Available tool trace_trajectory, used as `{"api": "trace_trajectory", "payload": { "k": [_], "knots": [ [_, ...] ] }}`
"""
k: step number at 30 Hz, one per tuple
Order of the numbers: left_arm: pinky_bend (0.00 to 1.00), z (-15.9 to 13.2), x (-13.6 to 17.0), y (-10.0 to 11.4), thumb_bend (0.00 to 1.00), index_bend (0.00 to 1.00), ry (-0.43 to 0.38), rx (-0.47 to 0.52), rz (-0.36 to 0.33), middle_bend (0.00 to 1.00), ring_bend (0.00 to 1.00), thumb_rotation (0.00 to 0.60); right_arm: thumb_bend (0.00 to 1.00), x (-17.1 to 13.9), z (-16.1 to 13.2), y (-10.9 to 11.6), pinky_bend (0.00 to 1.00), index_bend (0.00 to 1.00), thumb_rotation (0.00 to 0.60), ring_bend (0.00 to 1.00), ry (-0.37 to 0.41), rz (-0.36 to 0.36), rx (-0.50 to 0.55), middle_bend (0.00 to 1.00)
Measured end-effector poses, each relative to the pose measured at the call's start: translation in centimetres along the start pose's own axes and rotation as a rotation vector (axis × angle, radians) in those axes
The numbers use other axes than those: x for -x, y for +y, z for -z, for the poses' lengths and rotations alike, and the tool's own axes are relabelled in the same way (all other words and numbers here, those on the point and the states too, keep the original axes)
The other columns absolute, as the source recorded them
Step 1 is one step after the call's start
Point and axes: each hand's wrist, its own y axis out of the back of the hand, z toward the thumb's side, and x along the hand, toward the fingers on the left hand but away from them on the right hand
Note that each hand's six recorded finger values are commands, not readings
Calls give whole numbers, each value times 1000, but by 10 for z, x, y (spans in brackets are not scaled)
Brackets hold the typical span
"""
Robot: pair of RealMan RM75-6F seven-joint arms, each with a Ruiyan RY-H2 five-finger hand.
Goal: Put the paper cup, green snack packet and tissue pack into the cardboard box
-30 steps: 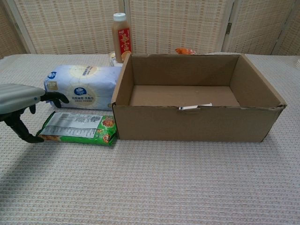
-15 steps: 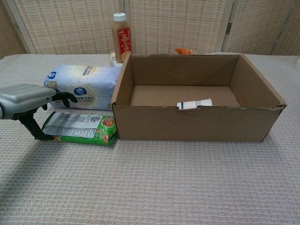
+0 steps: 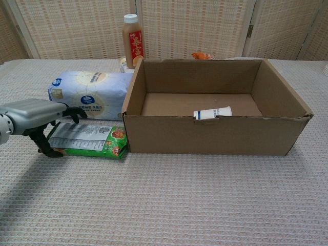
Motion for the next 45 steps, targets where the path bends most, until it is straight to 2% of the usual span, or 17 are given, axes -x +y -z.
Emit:
{"api": "trace_trajectory", "payload": {
  "k": [5,8,13,17,19,22,33,39,45],
  "knots": [
    [322,1,-5,-5,203,188,10,4,19,208,121,600,73,0,0,0,0,68,600,0,-2,1,1,0],
    [368,1,-8,-8,225,244,17,5,25,265,177,600,73,0,0,1,0,68,600,0,-3,3,3,0],
    [588,2,-12,-11,295,450,29,-4,12,525,406,600,73,0,1,1,0,68,600,0,-5,3,4,0],
    [726,2,-12,-12,342,593,38,-12,9,702,563,600,73,0,2,2,0,67,600,0,-7,3,8,0],
    [801,1,-11,-10,367,685,34,-17,-13,805,654,600,73,0,3,1,0,67,600,0,-9,1,8,0],
    [864,0,-9,-3,396,766,29,-31,-56,892,733,600,73,0,2,1,0,67,600,0,-8,0,9,0],
    [922,3,16,29,428,815,11,-74,-113,955,789,600,73,0,3,3,0,61,600,0,-9,2,13,0],
    [923,15,39,65,435,819,31,-127,-151,959,793,600,73,-1,2,2,0,60,600,0,-6,2,14,0],
    [923,16,61,116,439,821,32,-172,-221,960,793,600,73,-1,2,2,0,60,600,0,-7,0,11,0]
  ]
}}
